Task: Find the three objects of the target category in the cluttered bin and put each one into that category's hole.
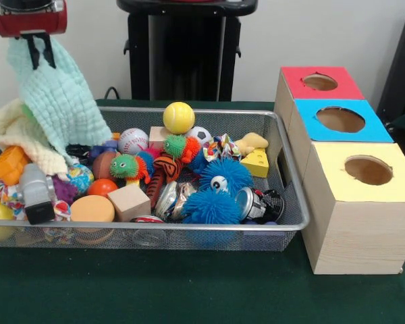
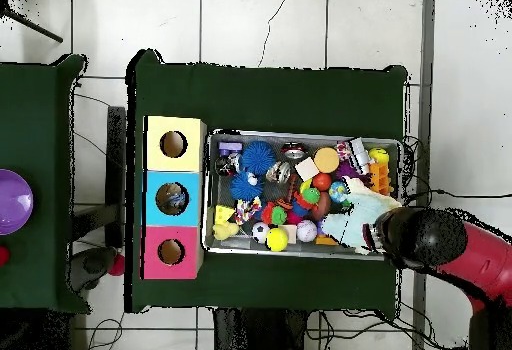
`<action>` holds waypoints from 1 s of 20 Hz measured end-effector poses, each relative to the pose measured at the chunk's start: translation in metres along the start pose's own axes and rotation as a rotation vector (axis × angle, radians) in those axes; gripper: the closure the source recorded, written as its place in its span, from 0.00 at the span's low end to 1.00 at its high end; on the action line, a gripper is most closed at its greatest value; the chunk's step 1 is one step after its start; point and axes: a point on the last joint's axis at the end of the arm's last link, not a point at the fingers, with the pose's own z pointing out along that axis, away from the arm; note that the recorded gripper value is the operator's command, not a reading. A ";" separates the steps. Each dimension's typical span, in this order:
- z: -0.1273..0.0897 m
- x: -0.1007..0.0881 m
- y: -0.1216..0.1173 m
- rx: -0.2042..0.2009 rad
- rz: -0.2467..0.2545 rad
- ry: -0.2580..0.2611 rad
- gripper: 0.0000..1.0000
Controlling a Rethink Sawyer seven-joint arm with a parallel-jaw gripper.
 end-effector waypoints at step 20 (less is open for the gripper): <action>0.015 -0.016 0.124 -0.484 0.175 -0.055 1.00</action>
